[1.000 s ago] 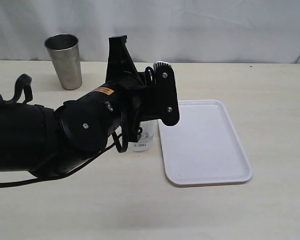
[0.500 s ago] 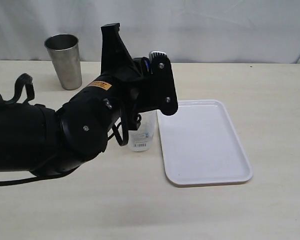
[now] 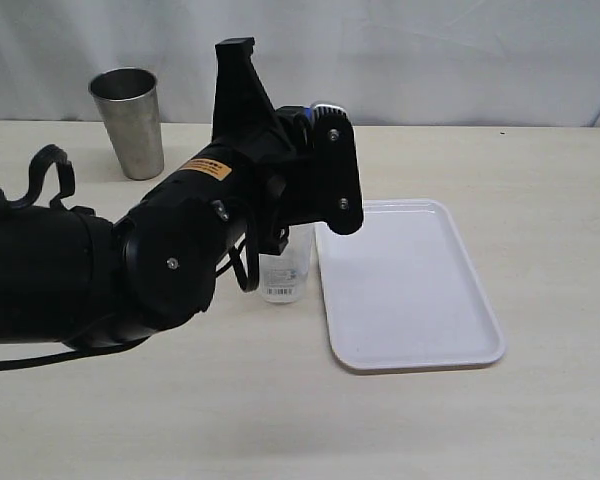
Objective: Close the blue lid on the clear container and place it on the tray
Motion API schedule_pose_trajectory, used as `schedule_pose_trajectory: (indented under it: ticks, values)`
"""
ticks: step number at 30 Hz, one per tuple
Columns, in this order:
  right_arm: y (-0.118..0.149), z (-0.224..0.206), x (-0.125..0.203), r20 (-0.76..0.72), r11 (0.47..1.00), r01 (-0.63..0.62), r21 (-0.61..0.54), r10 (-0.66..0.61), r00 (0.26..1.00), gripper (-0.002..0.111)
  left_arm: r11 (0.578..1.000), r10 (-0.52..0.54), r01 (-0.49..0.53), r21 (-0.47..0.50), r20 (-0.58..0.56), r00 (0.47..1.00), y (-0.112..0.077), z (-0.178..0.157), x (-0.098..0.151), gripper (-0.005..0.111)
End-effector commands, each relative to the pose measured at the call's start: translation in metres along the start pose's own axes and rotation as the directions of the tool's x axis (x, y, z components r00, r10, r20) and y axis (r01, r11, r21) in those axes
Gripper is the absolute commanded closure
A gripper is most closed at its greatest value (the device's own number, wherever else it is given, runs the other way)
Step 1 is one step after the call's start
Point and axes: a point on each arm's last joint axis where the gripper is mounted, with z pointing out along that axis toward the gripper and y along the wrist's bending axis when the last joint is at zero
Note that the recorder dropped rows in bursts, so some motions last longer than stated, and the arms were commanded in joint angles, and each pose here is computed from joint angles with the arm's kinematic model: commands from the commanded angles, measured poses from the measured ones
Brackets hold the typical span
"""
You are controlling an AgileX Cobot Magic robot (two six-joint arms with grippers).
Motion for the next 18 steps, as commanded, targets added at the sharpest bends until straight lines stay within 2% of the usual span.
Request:
schedule_pose_trajectory:
  ticks: [1, 18]
  values:
    - [-0.0003, -0.0001, 0.0006, 0.002, 1.000, 0.003, 0.006, -0.003, 1.000, 0.104, 1.000, -0.003, 0.003, -0.019, 0.004, 1.000, 0.0033, -0.0013, -0.0001, 0.107]
    - [-0.0003, -0.0001, 0.0006, 0.002, 1.000, 0.003, 0.006, -0.003, 1.000, 0.104, 0.999, -0.034, 0.034, 0.038, -0.003, 0.999, -0.0025, -0.0018, 0.0002, 0.107]
